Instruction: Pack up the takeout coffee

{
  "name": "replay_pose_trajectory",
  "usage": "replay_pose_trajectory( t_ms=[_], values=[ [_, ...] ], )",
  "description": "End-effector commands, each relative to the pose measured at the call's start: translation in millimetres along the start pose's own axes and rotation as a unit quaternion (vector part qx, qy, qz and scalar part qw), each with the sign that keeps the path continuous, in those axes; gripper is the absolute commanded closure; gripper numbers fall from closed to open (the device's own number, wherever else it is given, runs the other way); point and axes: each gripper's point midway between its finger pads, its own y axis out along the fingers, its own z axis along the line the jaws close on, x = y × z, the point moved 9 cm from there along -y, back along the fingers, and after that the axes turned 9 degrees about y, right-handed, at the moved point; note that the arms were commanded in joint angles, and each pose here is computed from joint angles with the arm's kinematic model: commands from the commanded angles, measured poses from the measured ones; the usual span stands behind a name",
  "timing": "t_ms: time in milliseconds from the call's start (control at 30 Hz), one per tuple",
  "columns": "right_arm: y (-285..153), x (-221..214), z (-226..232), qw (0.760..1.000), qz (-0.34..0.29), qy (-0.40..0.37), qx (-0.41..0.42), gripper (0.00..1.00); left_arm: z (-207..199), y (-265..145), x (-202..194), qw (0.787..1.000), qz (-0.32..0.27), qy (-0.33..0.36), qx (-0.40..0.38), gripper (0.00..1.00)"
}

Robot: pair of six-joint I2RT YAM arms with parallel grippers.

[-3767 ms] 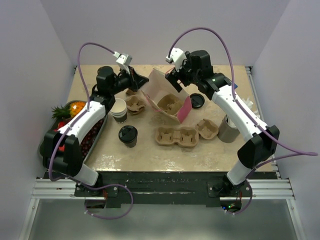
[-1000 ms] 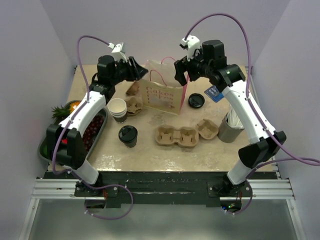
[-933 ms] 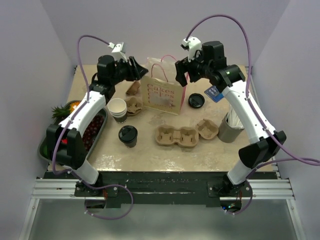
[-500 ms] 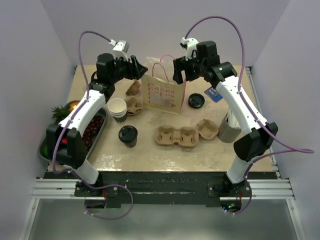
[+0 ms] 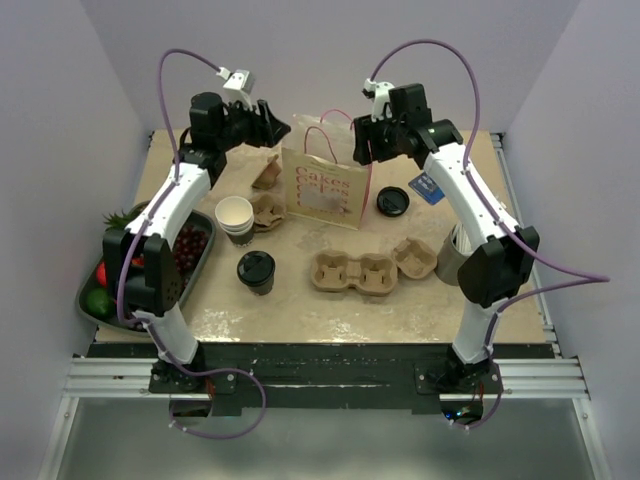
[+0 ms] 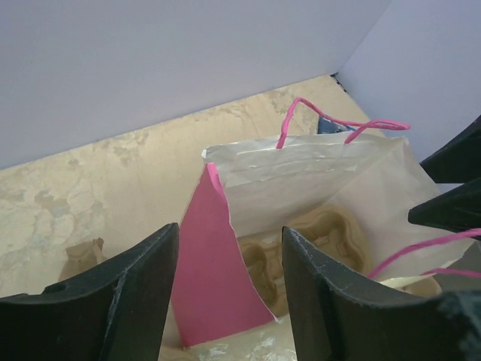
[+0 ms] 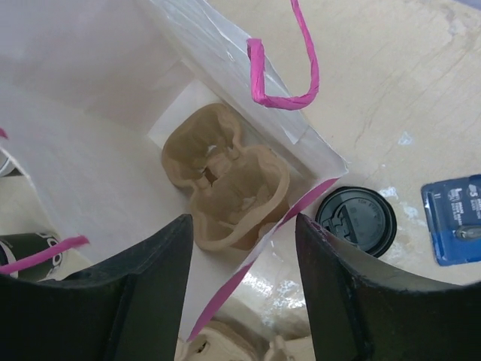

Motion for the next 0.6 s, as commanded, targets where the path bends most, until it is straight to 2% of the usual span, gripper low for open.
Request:
replay_pose_trajectory(
  t_ms=[0,100,133,167,233,267,333,567],
  values=[
    [-3.2,12.9,4.9,1.0,-0.026,0.007,0.004,0.44,1.4,12.6,7.7,1.0,-0.012,-0.017,-0.016,0.42],
    [-1.4,13.8,3.9,1.0,-0.027,-0.002,0.003,0.57,4.1,17.5,4.9,1.0,0.002,-0.016,-0.015,0.53],
    [0.2,12.6,3.5,1.0,-0.023,-0.002,0.003,0.65,4.7,16.7,-0.3,1.0,0.018,-0.021,-0.012,0.56],
    [0.5,12.4,3.5,1.0,-0.022,-0.005,0.005,0.72,3.9,16.7,-1.1,0.999,0.021,-0.02,-0.019,0.69],
    [0.3,11.4,3.7,1.0,-0.018,-0.012,0.01,0.89,1.6,15.5,-1.1,0.999,0.023,-0.02,-0.03,0.86],
    [-2.2,13.3,4.9,1.0,-0.021,-0.015,0.014,0.94,-2.3,12.5,0.4,0.999,0.02,-0.02,-0.039,0.99],
    [-8.1,17.4,7.9,0.999,-0.028,-0.024,0.023,1.0,-7.9,8.4,6.1,0.999,0.01,-0.02,-0.047,1.0],
    [-62.2,52.0,22.5,0.993,-0.102,-0.051,0.042,1.0,-34.4,-29.7,50.0,0.998,-0.036,0.01,-0.056,1.0]
  ],
)
